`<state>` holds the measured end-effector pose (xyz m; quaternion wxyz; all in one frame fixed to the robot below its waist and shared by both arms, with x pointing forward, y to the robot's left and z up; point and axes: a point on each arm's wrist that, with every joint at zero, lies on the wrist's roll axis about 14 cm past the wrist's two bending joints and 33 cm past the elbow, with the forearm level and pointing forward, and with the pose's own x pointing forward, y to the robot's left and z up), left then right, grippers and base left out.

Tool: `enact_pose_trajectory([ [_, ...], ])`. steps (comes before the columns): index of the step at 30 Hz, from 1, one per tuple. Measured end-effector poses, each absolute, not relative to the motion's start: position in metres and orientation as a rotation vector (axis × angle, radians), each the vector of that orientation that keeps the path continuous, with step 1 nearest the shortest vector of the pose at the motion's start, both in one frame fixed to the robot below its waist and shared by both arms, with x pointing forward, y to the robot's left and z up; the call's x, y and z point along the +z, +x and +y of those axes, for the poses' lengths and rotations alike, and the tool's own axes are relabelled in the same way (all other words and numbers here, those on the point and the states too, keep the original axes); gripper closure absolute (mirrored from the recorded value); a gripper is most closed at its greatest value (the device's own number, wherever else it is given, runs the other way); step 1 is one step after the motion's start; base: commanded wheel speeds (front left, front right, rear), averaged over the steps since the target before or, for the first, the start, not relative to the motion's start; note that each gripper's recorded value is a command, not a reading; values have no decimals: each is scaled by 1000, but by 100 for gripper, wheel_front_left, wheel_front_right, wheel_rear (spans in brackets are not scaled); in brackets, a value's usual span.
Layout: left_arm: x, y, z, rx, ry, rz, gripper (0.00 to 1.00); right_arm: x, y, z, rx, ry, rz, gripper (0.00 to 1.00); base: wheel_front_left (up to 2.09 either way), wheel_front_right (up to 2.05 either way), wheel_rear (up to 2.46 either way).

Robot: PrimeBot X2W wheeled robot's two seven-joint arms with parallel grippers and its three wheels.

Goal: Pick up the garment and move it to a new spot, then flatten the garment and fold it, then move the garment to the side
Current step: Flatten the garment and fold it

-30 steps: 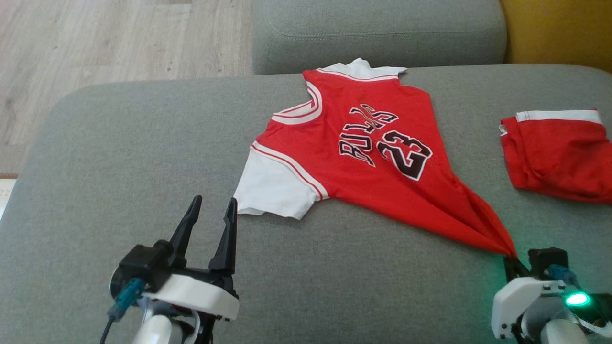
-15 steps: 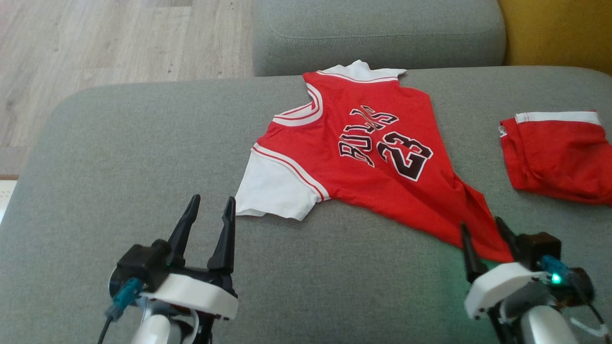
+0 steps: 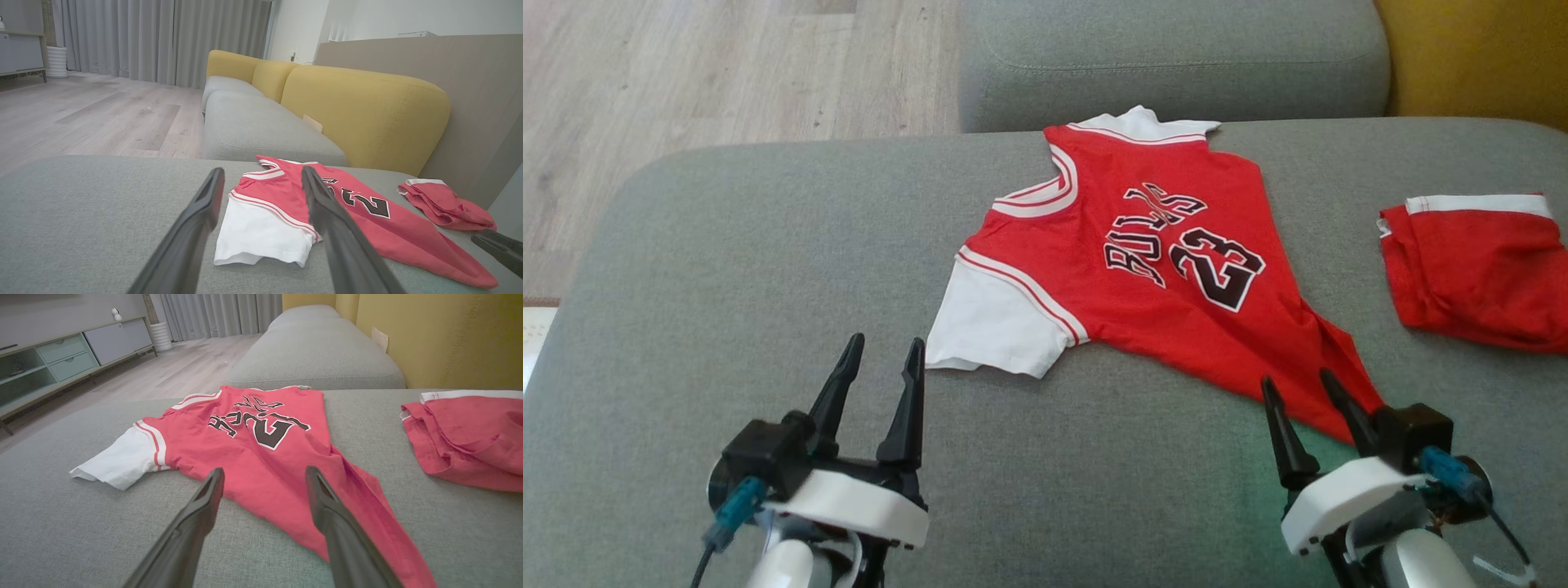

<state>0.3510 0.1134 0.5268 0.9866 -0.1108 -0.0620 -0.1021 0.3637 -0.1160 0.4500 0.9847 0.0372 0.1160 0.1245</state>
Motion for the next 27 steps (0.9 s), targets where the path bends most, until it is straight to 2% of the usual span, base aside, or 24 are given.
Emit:
enact_pose_trajectory([
  [7, 524, 347, 120, -188, -221, -119, 0, 449, 366, -92, 325, 65, 234, 0, 0, 0, 0],
  [12, 520, 345, 127, -163, -220, -107, 0, 453, 371, -53, 445, 42, 228, 0, 0, 0, 0],
  [18, 513, 342, 141, -114, -217, -89, 0, 467, 390, 16, 658, -34, 205, 0, 0, 0, 0],
  [22, 512, 341, 153, -74, -208, -86, 0, 450, 390, 56, 792, -115, 256, 0, 0, 0, 0],
  [27, 511, 339, 171, -15, -211, -83, 0, 422, 397, 79, 894, -229, 333, 0, 0, 0, 0],
])
